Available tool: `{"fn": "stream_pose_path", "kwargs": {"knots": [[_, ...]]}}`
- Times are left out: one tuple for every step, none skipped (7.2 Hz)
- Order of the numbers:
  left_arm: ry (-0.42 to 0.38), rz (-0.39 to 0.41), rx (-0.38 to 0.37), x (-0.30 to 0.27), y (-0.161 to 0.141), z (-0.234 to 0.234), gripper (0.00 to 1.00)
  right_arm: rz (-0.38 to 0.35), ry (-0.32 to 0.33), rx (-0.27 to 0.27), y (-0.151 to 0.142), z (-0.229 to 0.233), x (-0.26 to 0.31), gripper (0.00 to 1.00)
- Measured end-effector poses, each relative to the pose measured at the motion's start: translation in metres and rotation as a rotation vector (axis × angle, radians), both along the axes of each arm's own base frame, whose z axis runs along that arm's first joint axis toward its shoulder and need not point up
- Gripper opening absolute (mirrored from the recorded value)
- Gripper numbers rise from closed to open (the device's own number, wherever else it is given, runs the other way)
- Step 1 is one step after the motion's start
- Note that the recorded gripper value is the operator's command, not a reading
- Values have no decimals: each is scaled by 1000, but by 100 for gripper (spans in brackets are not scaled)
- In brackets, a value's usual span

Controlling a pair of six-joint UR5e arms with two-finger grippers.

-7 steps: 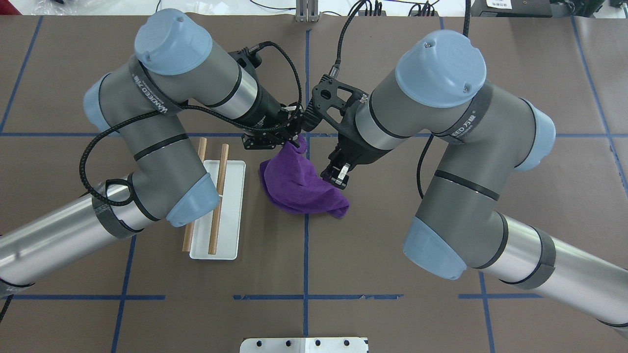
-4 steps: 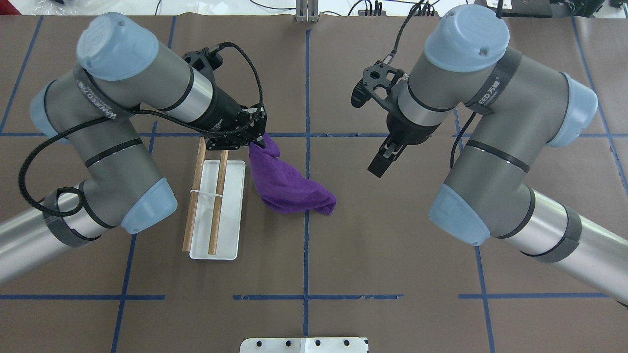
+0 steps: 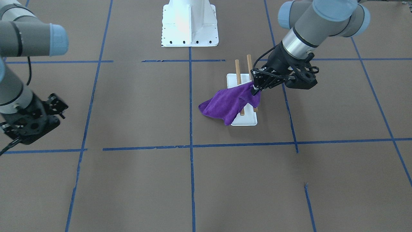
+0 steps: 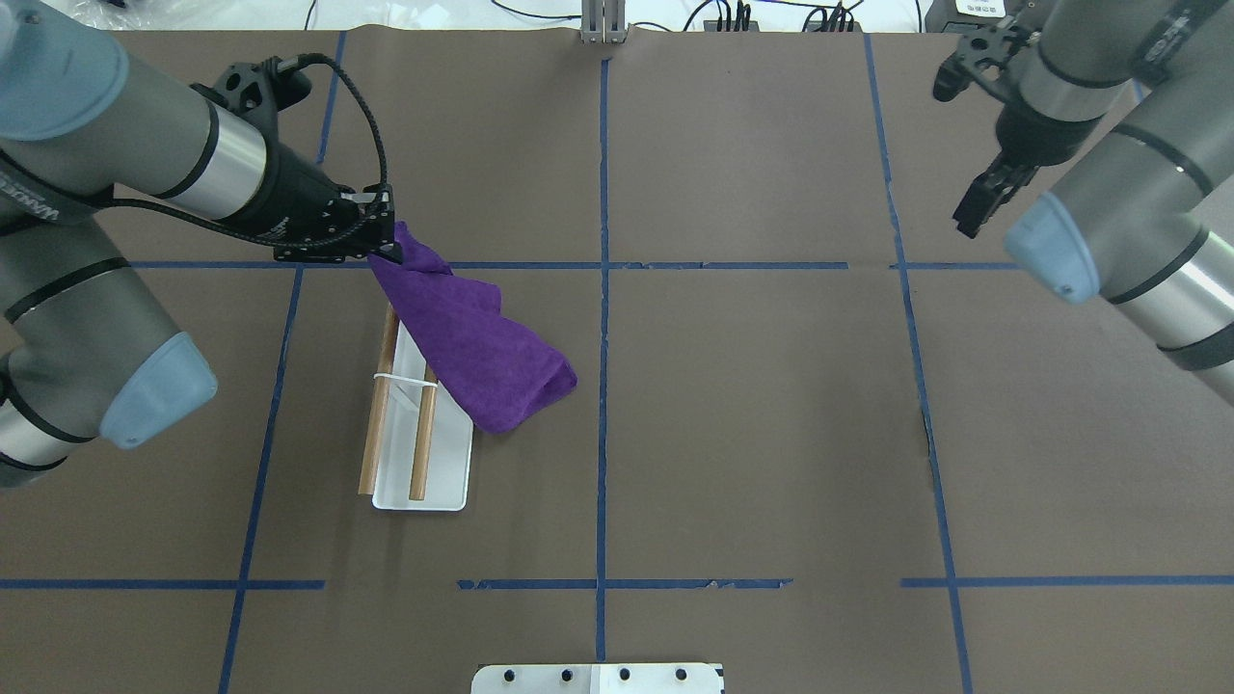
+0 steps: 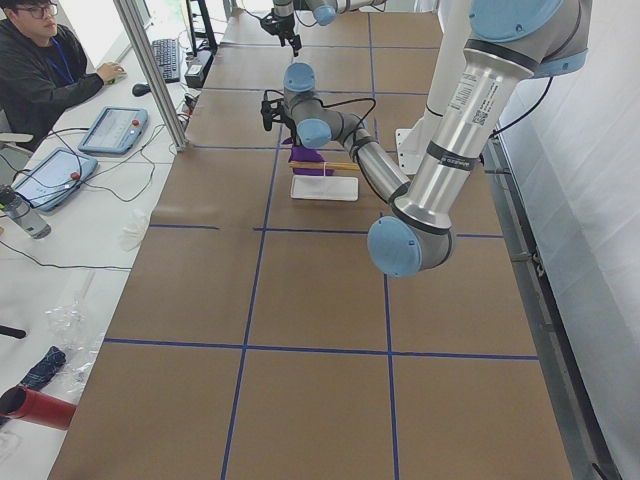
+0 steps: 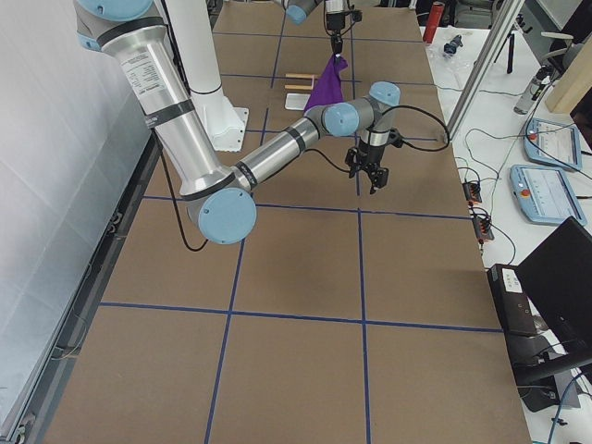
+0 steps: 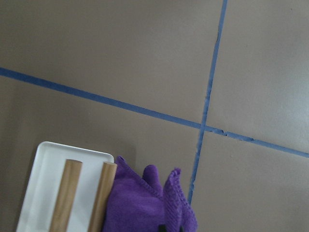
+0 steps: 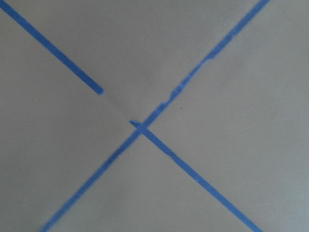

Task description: Hang towel on rack

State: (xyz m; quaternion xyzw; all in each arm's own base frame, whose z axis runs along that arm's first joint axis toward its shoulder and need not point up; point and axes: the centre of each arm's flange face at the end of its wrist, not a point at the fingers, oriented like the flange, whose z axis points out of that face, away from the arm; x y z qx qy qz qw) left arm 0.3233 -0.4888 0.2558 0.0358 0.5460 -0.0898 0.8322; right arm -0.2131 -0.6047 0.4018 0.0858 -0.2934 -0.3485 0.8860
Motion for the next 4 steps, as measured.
{"fn": "stream_pose_path", "kwargs": {"knots": [[-40, 12, 35, -15, 0, 26, 0, -9, -7, -29, -11, 42, 49, 100], [-75, 28, 60, -24, 2, 49, 0, -3, -10, -53, -11, 74, 87, 100], [-101, 40, 70, -28, 3, 67, 0, 8, -9, -71, -7, 96, 113, 100], [-116, 46, 69, -28, 3, 77, 0, 14, -8, -82, -2, 111, 131, 100]]}}
